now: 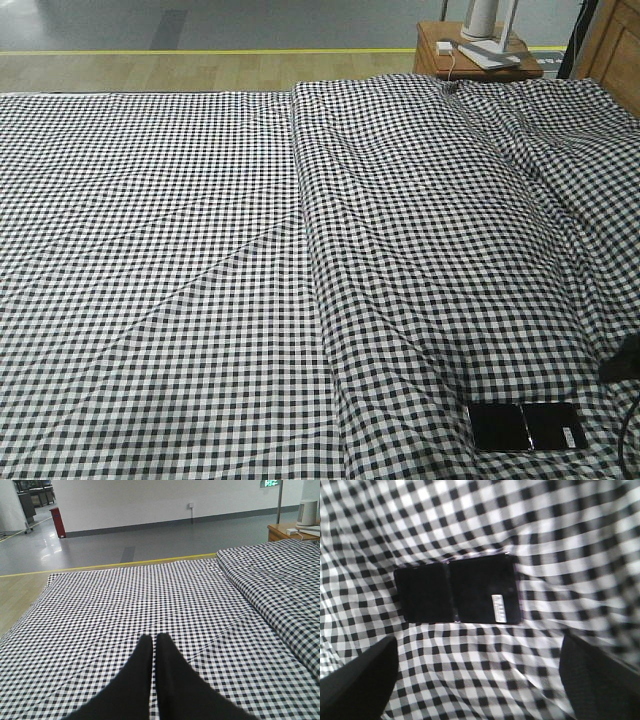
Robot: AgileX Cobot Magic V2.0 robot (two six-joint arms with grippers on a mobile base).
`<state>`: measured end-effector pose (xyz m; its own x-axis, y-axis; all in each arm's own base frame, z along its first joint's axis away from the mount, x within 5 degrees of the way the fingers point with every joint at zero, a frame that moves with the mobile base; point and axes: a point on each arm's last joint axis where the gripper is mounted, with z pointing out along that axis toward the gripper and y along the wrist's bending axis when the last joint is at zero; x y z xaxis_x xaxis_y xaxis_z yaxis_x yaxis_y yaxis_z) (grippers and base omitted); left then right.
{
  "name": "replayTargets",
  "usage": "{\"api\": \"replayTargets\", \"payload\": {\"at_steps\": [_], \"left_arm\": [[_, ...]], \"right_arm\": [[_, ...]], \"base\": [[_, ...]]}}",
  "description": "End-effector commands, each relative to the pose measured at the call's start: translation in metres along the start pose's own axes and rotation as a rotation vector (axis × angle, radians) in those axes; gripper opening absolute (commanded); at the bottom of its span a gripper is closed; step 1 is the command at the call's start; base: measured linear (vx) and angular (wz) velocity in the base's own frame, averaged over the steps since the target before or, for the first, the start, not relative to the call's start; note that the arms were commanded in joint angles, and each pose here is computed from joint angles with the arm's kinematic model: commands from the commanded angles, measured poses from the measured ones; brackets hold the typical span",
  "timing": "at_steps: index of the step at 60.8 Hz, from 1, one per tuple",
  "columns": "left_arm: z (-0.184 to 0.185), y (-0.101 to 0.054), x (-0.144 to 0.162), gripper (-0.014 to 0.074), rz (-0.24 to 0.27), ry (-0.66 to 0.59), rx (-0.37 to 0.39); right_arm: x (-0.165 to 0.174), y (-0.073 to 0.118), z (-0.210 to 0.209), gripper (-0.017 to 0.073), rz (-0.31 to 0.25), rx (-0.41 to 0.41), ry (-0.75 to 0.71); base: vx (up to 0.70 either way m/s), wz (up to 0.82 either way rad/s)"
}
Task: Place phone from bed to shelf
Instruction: 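Lower the open right gripper over the black phone on the bedsheet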
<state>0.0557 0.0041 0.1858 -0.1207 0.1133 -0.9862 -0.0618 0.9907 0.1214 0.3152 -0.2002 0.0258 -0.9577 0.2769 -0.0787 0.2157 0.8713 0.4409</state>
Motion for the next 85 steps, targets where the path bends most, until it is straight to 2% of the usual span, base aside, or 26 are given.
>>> {"api": "replayTargets", "payload": {"at_steps": [1, 19, 40, 52, 66, 80, 85], "left_arm": [[-0.003, 0.002, -0.014, 0.0001, -0.015, -0.101, -0.014], [-0.003, 0.002, -0.014, 0.0001, -0.015, -0.101, -0.014], [-0.003, 0.002, -0.014, 0.0001, -0.015, -0.101, -0.014], [-0.003, 0.002, -0.014, 0.0001, -0.015, -0.101, -0.014], [-0.003, 0.002, -0.014, 0.0001, -0.015, -0.101, -0.014], [-0.003, 0.002, -0.014, 0.0001, -0.015, -0.101, -0.014], [-0.003, 0.002, -0.014, 0.0001, -0.015, -0.101, -0.014]], "right_arm": [[-0.011, 0.0, -0.005, 0.0609, -0.004, -0.035, -0.07], [-0.028, -0.021, 0.037, 0.0601, -0.031, -0.18, 0.005], [-0.042, -0.036, 0.067, 0.0594, -0.013, -0.293, 0.02], [-0.038, -0.039, 0.083, 0.0595, -0.015, -0.354, 0.044], [-0.025, -0.043, 0.104, 0.0595, 0.013, -0.412, 0.094], [-0.016, -0.036, 0.119, 0.0595, 0.039, -0.565, 0.105], [-0.017, -0.032, 0.123, 0.0595, 0.038, -0.582, 0.094]], "base": [[0.0, 0.0], [0.0, 0.0], [0.0, 0.0], [0.0, 0.0], [0.0, 0.0], [0.0, 0.0], [0.0, 0.0]]}}
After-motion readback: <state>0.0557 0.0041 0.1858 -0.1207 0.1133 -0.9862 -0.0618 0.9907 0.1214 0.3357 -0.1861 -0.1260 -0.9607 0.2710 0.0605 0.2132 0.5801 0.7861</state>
